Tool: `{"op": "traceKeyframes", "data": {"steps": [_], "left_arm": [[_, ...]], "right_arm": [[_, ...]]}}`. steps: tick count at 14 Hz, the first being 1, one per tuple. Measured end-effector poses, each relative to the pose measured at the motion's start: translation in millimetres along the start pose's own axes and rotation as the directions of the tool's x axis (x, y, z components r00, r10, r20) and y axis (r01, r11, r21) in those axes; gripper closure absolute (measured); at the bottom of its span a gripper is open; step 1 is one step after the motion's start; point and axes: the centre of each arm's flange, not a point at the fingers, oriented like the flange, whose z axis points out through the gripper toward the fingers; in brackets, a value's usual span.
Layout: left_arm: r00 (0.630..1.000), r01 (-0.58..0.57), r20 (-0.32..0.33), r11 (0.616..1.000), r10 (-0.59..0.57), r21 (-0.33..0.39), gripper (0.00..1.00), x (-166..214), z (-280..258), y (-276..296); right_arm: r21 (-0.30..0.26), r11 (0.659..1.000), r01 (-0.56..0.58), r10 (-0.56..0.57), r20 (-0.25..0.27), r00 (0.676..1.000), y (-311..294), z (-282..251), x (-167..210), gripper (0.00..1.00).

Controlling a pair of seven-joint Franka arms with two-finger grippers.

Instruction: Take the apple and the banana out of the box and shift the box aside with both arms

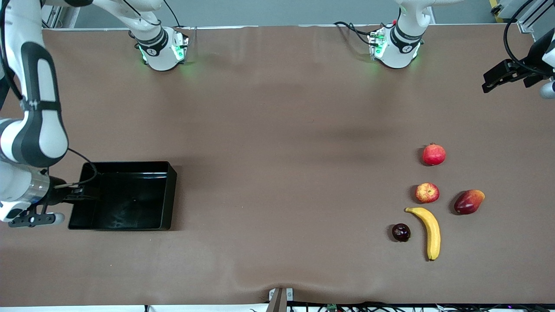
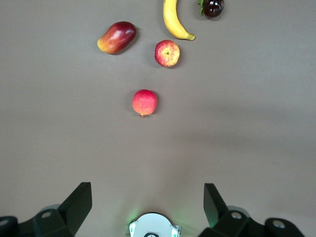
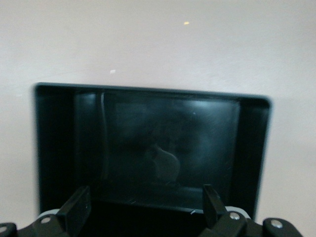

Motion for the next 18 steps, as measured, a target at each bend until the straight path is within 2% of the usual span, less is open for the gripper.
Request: {"op": "traceKeyframes", "data": {"steps": [2, 4, 6, 8, 9, 12, 14, 18], "left_arm": [[1.000, -0.001, 0.002, 1.000, 0.001, 0.001, 0.00, 0, 1, 1], [1.000, -0.002, 0.005, 1.000, 0.002, 0.001, 0.00, 0, 3, 1], [1.000, -0.002, 0.006, 1.000, 0.002, 0.001, 0.00, 1, 4, 1], [1.000, -0.002, 0.007, 1.000, 0.002, 0.001, 0.00, 1, 4, 1], [1.000, -0.002, 0.007, 1.000, 0.002, 0.001, 0.00, 1, 4, 1], [1.000, -0.003, 0.009, 1.000, 0.003, 0.001, 0.00, 2, 7, 2], [1.000, -0.003, 0.008, 1.000, 0.003, 0.001, 0.00, 5, 10, 2], [1.000, -0.003, 0.004, 1.000, 0.003, 0.000, 0.00, 6, 11, 2]], "right_arm": [[-0.012, 1.000, -0.022, 0.022, 0.021, 1.000, -38, -29, -9, 0.00], [-0.063, 0.997, -0.036, 0.038, 0.028, 0.999, -72, -67, -24, 0.00], [-0.088, 0.995, -0.044, 0.044, 0.006, 0.999, -104, -107, -47, 0.00], [-0.089, 0.995, -0.043, 0.041, -0.023, 0.999, -119, -141, -76, 0.00], [-0.089, 0.995, -0.046, 0.044, -0.025, 0.999, -119, -155, -91, 0.00], [-0.092, 0.992, -0.082, 0.083, 0.015, 0.996, -101, -181, -122, 0.00], [-0.093, 0.990, -0.109, 0.113, 0.038, 0.993, -87, -194, -136, 0.00], [-0.092, 0.988, -0.127, 0.132, 0.046, 0.990, -79, -211, -153, 0.00]]}}
